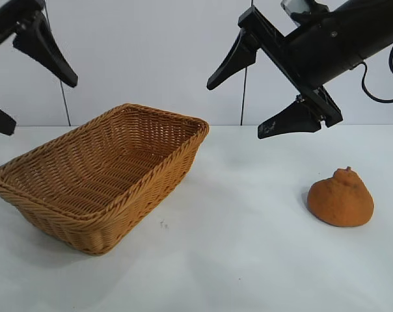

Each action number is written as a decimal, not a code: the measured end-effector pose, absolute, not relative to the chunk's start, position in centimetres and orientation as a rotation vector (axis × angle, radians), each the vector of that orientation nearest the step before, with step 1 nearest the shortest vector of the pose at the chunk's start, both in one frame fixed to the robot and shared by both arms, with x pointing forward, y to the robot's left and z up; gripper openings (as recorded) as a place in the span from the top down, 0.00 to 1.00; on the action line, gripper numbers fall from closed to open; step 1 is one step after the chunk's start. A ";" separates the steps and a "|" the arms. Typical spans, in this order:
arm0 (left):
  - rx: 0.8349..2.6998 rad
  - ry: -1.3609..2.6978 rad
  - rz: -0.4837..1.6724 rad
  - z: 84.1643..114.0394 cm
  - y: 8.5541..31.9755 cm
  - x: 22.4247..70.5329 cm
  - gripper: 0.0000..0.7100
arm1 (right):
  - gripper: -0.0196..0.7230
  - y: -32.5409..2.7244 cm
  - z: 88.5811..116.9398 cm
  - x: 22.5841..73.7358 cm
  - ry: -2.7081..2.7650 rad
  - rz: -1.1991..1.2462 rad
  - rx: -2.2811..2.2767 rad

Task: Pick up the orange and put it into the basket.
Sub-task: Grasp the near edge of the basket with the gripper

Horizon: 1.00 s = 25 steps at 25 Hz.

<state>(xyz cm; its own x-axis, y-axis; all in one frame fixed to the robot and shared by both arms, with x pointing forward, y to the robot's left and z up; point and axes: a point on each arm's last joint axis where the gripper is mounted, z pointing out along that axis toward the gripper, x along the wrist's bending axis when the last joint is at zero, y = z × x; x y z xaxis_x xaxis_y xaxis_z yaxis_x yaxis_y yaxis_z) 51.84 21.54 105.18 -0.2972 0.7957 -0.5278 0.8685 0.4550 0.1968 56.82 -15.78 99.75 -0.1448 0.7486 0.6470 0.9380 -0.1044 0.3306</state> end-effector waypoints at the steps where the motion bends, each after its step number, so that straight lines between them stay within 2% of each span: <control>1: 1.361 2.192 -0.150 105.0 21.2 51.7 0.09 | 0.10 -15.8 99.8 56.8 -1.913 -1.091 -1.868; 6: 1.135 2.420 0.043 104.6 21.7 51.6 0.09 | 0.10 -15.8 99.7 56.8 -1.915 -1.091 -1.868; 9: 1.064 2.457 0.088 104.6 22.1 51.7 0.09 | 0.10 -15.8 99.7 56.8 -1.915 -1.091 -1.868; 16: 0.985 2.490 -0.011 104.4 21.6 51.7 0.09 | 0.10 -15.8 99.7 56.8 -1.915 -1.092 -1.869; 25: 0.990 2.641 -0.097 100.3 20.8 53.1 0.09 | 0.10 -15.8 99.7 56.8 -1.915 -1.092 -1.869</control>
<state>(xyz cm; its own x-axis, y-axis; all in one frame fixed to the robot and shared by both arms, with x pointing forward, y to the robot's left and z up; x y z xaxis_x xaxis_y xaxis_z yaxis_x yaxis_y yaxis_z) 53.15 20.76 100.30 -0.7094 0.6293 -0.3172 0.6510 0.7576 0.0472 56.83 -15.78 99.75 -0.1451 0.7492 0.6462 0.9377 -0.1042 0.3315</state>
